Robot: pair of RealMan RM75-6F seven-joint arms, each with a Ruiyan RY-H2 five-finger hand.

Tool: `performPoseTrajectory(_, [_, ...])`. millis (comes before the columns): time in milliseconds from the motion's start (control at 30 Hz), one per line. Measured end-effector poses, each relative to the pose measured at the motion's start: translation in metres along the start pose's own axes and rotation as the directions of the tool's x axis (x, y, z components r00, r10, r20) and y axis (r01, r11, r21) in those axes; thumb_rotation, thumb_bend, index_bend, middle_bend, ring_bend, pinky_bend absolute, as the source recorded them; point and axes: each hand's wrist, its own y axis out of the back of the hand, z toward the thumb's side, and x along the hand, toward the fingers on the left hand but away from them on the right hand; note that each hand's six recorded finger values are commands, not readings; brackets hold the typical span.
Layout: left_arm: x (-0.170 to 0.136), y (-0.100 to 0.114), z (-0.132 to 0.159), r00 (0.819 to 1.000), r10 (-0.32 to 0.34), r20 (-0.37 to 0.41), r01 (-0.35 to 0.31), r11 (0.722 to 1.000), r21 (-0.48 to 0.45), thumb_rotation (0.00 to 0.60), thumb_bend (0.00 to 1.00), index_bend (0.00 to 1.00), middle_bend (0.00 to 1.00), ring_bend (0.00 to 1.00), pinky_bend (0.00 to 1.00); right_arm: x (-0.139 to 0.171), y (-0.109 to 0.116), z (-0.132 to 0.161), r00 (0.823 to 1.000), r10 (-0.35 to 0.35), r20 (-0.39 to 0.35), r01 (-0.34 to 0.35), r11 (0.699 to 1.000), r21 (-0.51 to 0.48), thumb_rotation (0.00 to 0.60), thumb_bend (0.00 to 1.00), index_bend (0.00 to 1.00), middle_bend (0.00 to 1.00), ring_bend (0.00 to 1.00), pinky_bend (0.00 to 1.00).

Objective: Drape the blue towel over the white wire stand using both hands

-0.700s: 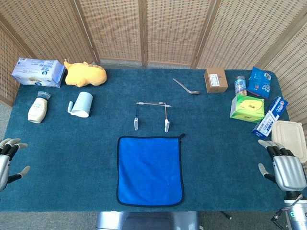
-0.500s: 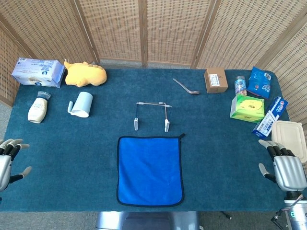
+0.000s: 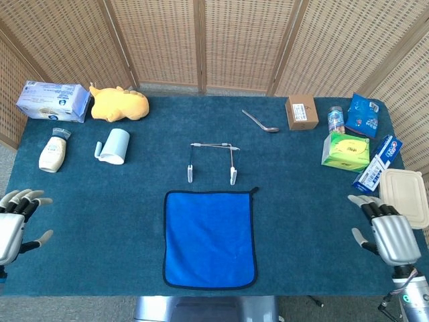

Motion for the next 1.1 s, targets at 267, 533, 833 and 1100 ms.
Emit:
performPoseTrajectory(267, [0.013,0.0,0.034,0.991,0.0,0.136,0.01,0.998,-0.067,0.6,0.29,0.31,0.26,0.21,0.17,-0.023,-0.019,0.044,0.975,0.04,-0.218,-0.039,0.999,0.007,0.6,0.19,0.21,0.26,0.24,0.4])
performPoseTrajectory(533, [0.024,0.0,0.063,0.975,-0.005,0.224,0.027,0.995,-0.094,0.6,0.29,0.31,0.26,0.21,0.17,-0.043,-0.048,0.092,0.914,0.08,-0.398,-0.086,0.996,0.003,0.6,0.11,0.21,0.26,0.23,0.4])
performPoseTrajectory(833, [0.024,0.005,0.068,0.973,-0.003,0.232,0.029,0.994,-0.11,0.6,0.29,0.31,0.26,0.21,0.17,-0.065,-0.069,0.131,0.843,0.074,-0.533,-0.082,0.997,0.009,0.6,0.09,0.21,0.26,0.2,0.39])
performPoseTrajectory(1100, [0.022,0.008,0.067,0.976,-0.007,0.216,0.033,0.993,-0.117,0.6,0.29,0.31,0.26,0.21,0.17,-0.074,-0.087,0.146,0.797,0.087,-0.598,-0.078,0.996,0.041,0.6,0.08,0.2,0.25,0.2,0.39])
